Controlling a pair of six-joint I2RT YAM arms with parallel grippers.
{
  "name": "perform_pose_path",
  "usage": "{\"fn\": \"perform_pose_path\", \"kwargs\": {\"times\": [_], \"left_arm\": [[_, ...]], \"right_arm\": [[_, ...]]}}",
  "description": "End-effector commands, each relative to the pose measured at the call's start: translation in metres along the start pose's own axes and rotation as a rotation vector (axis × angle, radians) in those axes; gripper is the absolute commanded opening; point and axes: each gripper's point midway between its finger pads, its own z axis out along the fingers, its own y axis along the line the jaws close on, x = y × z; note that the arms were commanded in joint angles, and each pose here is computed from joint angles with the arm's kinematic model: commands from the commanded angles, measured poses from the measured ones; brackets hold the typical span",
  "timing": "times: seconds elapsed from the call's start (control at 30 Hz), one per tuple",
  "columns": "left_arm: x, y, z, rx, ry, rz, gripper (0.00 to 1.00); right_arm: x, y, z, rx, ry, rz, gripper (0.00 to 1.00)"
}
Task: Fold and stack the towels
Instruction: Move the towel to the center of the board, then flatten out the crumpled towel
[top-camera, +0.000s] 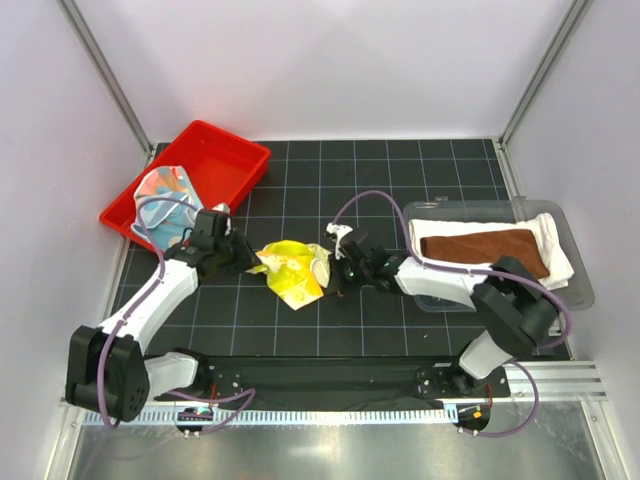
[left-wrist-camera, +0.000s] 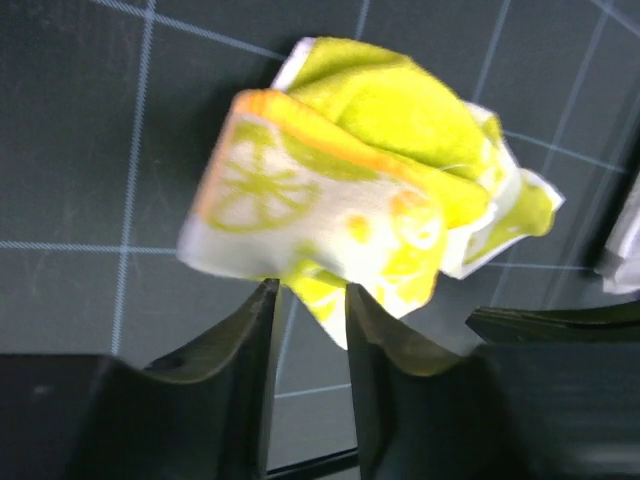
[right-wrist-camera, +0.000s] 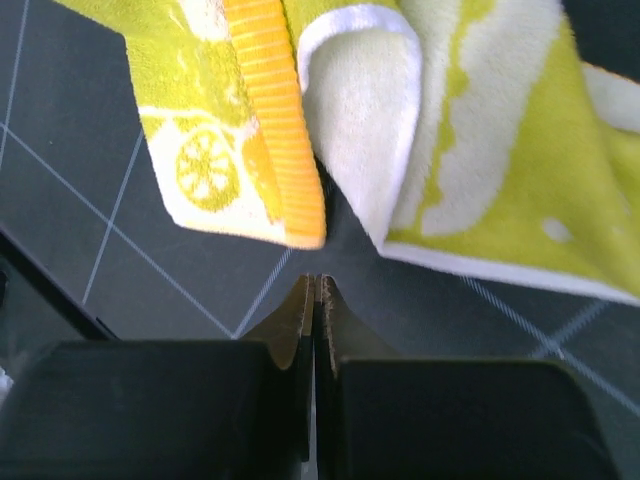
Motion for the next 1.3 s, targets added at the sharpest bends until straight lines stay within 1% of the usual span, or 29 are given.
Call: {"fn": "perform_pose_path", "kwargs": {"times": [0.0,0.03,0.07,0.1,0.13,0.17,0.2,0.23,0.27,0.37,0.4,0.47,0.53,0.63,0.77,0.87,0.93,1.07,1.13,1.2,1.23,1.27], "left_arm": [[-0.022,-0.03,-0.025,0.108,-0.074,0.051,0.38],[-0.027,-0.023,-0.028,0.061,-0.093,0.068,0.52],[-0.041,-0.017,-0.031,0.005,-0.14,0.104,0.55],[-0.048,-0.019,-0.033,-0.006,-0.153,0.126,0.56],[-0.062,-0.03,-0.039,0.007,-0.179,0.141,0.55],[-0.064,-0.03,-0.031,-0.007,-0.153,0.142,0.54],[-0.069,-0.041,-0.032,0.019,-0.143,0.148,0.5],[-0.064,-0.04,-0.028,0.011,-0.106,0.147,0.48],[-0.058,-0.038,-0.02,0.013,-0.067,0.139,0.47],[-0.04,-0.032,-0.004,0.036,-0.024,0.126,0.47],[-0.036,-0.035,0.001,0.066,-0.013,0.122,0.45],[-0.019,-0.022,0.011,0.044,0.032,0.109,0.44],[-0.005,-0.005,0.022,-0.007,0.071,0.091,0.43],[0.007,0.011,0.035,-0.063,0.101,0.053,0.43],[0.017,0.019,0.045,-0.087,0.135,0.027,0.41],[0.017,0.021,0.047,-0.094,0.136,0.023,0.41],[0.016,0.021,0.046,-0.095,0.128,0.025,0.41],[0.014,0.021,0.042,-0.099,0.113,0.026,0.41],[0.014,0.021,0.041,-0.099,0.111,0.02,0.4],[0.014,0.018,0.039,-0.087,0.109,0.014,0.4],[0.013,0.016,0.037,-0.078,0.104,0.011,0.41],[0.012,0.014,0.036,-0.068,0.102,0.005,0.4]], "right_arm": [[-0.036,0.006,-0.041,0.068,-0.067,-0.022,0.01],[-0.019,-0.006,-0.049,0.133,0.031,0.016,0.01],[-0.031,-0.003,-0.057,0.14,0.036,0.027,0.01],[-0.029,-0.004,-0.061,0.153,0.057,0.025,0.01],[-0.027,0.004,-0.062,0.108,0.075,0.022,0.01],[-0.02,0.012,-0.059,0.043,0.084,0.014,0.02],[-0.033,0.025,-0.053,-0.038,0.022,-0.012,0.15],[-0.022,0.028,-0.044,-0.08,0.046,-0.007,0.2],[-0.026,0.029,-0.038,-0.091,0.035,-0.008,0.23],[-0.028,0.021,-0.015,-0.074,0.031,-0.019,0.27],[-0.034,0.024,-0.01,-0.094,0.004,-0.041,0.32],[-0.036,0.025,0.001,-0.114,-0.001,-0.049,0.39],[-0.037,0.028,0.008,-0.135,0.003,-0.062,0.42],[-0.026,0.013,0.021,-0.083,0.038,-0.072,0.45],[-0.016,0.002,0.029,-0.054,0.04,-0.078,0.55],[-0.006,0.002,0.034,-0.077,0.061,-0.072,0.56],[-0.004,0.006,0.037,-0.112,0.056,-0.071,0.54],[0.001,0.02,0.035,-0.175,0.063,-0.076,0.41],[0.005,0.02,0.032,-0.176,0.065,-0.073,0.38],[0.003,0.017,0.026,-0.15,0.047,-0.069,0.25],[0.004,0.015,0.024,-0.134,0.046,-0.066,0.17],[0.008,0.008,0.021,-0.094,0.062,-0.056,0.01]]}}
